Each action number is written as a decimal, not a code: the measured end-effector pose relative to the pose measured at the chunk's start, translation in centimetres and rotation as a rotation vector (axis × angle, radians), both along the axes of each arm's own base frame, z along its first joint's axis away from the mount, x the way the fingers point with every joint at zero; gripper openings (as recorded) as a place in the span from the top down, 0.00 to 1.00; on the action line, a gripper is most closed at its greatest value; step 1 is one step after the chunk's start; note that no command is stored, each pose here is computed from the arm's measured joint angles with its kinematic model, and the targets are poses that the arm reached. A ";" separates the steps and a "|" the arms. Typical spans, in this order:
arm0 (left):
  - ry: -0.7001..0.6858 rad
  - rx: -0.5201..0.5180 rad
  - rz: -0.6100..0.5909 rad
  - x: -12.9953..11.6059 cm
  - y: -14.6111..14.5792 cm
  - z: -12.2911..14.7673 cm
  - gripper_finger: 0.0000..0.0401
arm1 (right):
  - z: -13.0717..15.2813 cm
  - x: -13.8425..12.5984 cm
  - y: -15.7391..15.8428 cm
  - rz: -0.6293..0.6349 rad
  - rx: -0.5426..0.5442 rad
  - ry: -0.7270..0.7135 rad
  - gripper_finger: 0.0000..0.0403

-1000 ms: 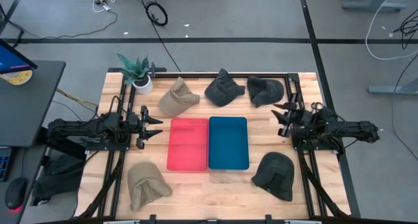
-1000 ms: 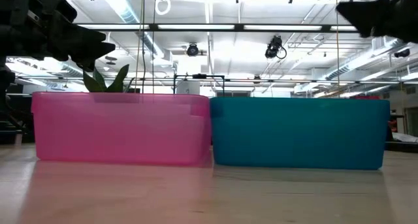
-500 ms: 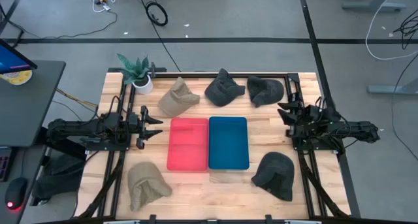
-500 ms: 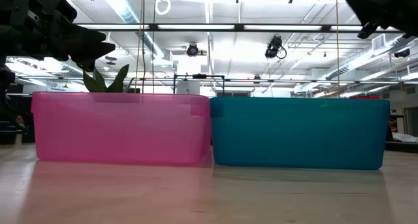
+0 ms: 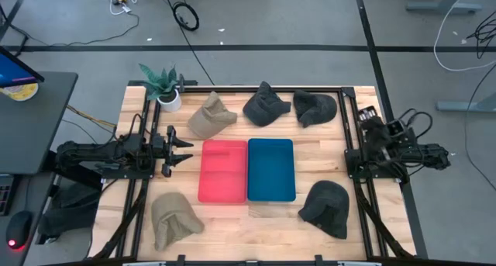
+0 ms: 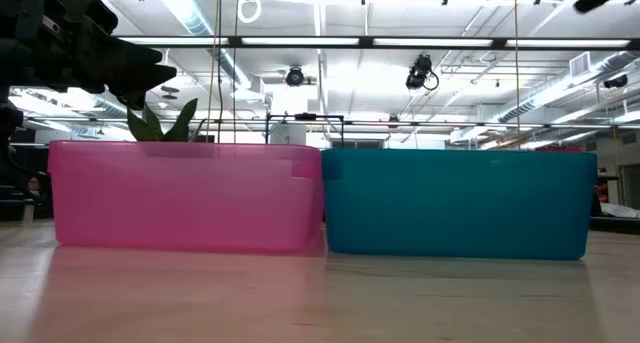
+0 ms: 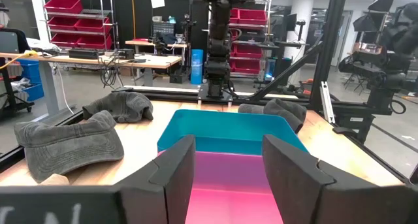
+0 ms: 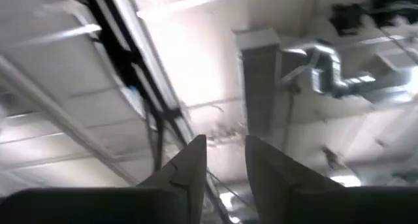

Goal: Pick & Place hat
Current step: Put the bottom right black cap into the blue bin

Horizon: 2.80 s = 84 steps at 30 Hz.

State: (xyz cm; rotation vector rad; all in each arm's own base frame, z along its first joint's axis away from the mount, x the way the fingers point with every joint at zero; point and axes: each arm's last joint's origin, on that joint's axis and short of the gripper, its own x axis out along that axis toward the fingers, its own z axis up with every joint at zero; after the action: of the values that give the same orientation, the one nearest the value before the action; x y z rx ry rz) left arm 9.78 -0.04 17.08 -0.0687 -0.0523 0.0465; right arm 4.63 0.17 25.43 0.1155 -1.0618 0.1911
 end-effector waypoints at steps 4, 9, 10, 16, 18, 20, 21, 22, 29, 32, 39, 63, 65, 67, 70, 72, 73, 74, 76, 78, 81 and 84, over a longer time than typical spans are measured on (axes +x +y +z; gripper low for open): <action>0.000 0.000 0.000 0.0 0.0 0.0 0.54 | 1.6 -0.9 0.3 0.041 -0.071 -0.049 0.72; 0.000 0.000 0.000 0.0 0.0 0.0 0.54 | 4.3 -1.3 0.5 0.147 -0.108 -0.052 0.72; 0.000 0.000 0.000 0.0 0.0 0.0 0.54 | 4.8 -1.3 0.6 0.171 -0.123 -0.049 0.72; 0.000 0.000 0.000 0.0 0.0 0.0 0.54 | 7.6 0.2 0.9 0.243 -0.250 0.017 0.72; 0.000 0.000 0.000 0.0 0.0 0.0 0.54 | 8.4 1.2 0.9 0.250 -0.256 0.049 0.72; 0.000 0.000 0.000 0.0 0.0 0.0 0.54 | 9.0 2.4 0.9 0.239 -0.269 0.090 0.72; 0.000 0.000 0.000 0.0 0.0 0.0 0.54 | 9.3 3.1 0.9 0.231 -0.284 0.115 0.72; 0.000 0.000 0.000 0.0 0.0 0.0 0.54 | 9.6 3.7 0.9 0.221 -0.303 0.135 0.72; 0.000 0.000 0.000 0.0 0.0 0.0 0.54 | 12.1 7.8 1.4 0.235 -0.547 0.270 0.72; 0.000 0.000 0.000 0.0 0.0 0.0 0.54 | 13.1 9.3 1.8 0.243 -0.586 0.350 0.72; 0.000 0.000 0.000 0.0 0.0 0.0 0.54 | 14.9 11.4 3.1 0.193 -0.644 0.612 0.72; 0.000 0.000 0.000 0.0 0.0 0.0 0.54 | 14.2 15.6 6.2 -0.230 -0.271 0.992 0.72; 0.000 0.000 0.000 0.0 0.0 0.0 0.54 | 13.9 16.0 6.4 -0.209 -0.242 1.010 0.72; 0.000 0.000 0.000 0.0 0.0 0.0 0.54 | 13.5 16.5 6.6 -0.200 -0.231 1.029 0.72; 0.000 0.000 0.000 0.0 0.0 0.0 0.54 | 12.7 17.5 6.9 -0.201 -0.245 1.066 0.72; 0.000 0.000 0.000 0.0 0.0 0.0 0.54 | 11.8 18.1 7.2 -0.203 -0.258 1.098 0.72; 0.000 0.000 0.000 0.0 0.0 0.0 0.54 | 11.4 18.5 7.3 -0.202 -0.261 1.116 0.72; 0.000 0.000 0.000 0.0 0.0 0.0 0.54 | 11.0 18.9 7.4 -0.199 -0.259 1.133 0.72; 0.000 0.000 0.000 0.0 0.0 0.0 0.54 | 10.3 19.6 7.7 -0.201 -0.271 1.158 0.72; 0.000 0.000 0.000 0.0 0.0 0.0 0.54 | 9.7 20.3 7.9 -0.204 -0.281 1.180 0.72; 0.000 0.000 0.000 0.0 0.0 0.0 0.54 | 8.6 21.3 8.3 -0.223 -0.329 1.214 0.72; 0.000 0.000 0.000 0.0 0.0 0.0 0.54 | 7.8 22.1 8.6 -0.250 -0.391 1.227 0.72</action>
State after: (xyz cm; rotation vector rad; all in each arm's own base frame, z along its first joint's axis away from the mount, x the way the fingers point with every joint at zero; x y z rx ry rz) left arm 9.78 -0.04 17.08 -0.0691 -0.0521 0.0463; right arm 26.75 8.74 33.19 -0.2392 0.1971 0.0667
